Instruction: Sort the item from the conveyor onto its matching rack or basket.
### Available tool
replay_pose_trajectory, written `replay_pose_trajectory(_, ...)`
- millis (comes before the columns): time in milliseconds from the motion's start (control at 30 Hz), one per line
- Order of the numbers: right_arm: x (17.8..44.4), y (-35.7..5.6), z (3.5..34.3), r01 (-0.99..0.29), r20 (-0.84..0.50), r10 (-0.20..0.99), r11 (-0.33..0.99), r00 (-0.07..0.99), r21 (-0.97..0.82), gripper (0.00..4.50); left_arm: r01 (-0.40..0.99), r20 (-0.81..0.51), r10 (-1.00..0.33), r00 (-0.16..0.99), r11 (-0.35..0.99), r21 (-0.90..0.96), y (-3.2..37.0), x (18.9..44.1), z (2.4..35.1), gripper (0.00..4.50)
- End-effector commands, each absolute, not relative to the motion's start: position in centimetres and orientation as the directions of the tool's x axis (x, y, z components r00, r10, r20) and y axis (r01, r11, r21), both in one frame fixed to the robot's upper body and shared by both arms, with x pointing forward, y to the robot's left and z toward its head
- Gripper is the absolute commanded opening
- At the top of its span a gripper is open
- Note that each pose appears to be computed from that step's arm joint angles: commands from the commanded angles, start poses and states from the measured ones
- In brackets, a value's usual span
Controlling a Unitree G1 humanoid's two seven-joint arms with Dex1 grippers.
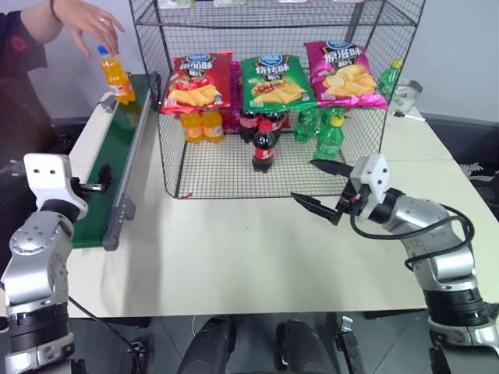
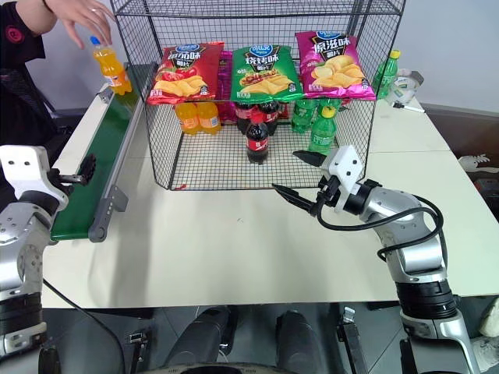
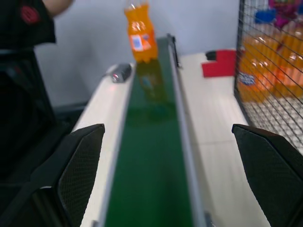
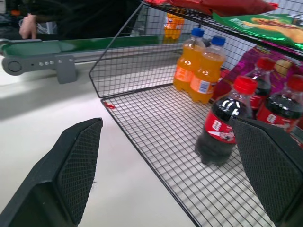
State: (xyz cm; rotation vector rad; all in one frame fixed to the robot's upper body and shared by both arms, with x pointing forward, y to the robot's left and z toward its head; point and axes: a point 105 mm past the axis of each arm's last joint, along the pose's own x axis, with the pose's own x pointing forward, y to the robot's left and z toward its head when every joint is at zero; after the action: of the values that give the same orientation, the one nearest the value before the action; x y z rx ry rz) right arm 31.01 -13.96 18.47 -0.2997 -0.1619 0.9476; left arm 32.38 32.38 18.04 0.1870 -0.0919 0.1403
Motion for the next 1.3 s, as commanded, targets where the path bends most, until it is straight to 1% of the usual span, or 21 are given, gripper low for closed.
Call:
replay_pose_trajectory(33,30.6,-13.6,19.4,-0.767,0.045,0.829,0.536,0.558,-0.354,4.5,-0.199,0.186,0.165,0.969,0.964,0.178,33.2,32.0,19.5,4.49)
replay_pose_trajectory(133,30.6,-13.4,19.4,-0.766,0.049,0.829,0.535,0.557,-0.355,4.5,-0.247,0.226,0.22,0.949,0.963,0.103,34.2,31.6,19.3,4.49)
replay_pose_trajectory(200,30.6,-13.4,19.5,-0.765,0.052,0.829,0.537,0.557,-0.356,4.5,-0.259,0.216,0.23,0.949,0.959,0.113,34.3,31.6,18.8,4.49)
replay_pose_trajectory(400,30.4,-13.3,19.5,-0.762,0.056,0.827,0.54,0.559,-0.358,4.5,-0.232,0.204,0.208,0.957,0.967,0.103,34.0,32.0,18.2,4.49)
replay_pose_trajectory(567,30.4,-13.4,19.5,-0.759,0.06,0.825,0.543,0.562,-0.359,4.5,-0.278,0.219,0.247,0.944,0.953,0.124,34.7,32.0,18.1,4.49)
replay_pose_trajectory(967,30.5,-13.2,19.5,-0.763,0.064,0.829,0.539,0.555,-0.357,4.5,-0.276,0.233,0.239,0.943,0.951,0.139,34.7,31.8,17.9,4.49)
replay_pose_trajectory(1300,29.5,-11.7,19.5,-0.797,0.067,0.858,0.5,0.51,-0.339,4.5,-0.283,0.236,0.244,0.94,0.947,0.149,34.9,32.1,17.8,4.49)
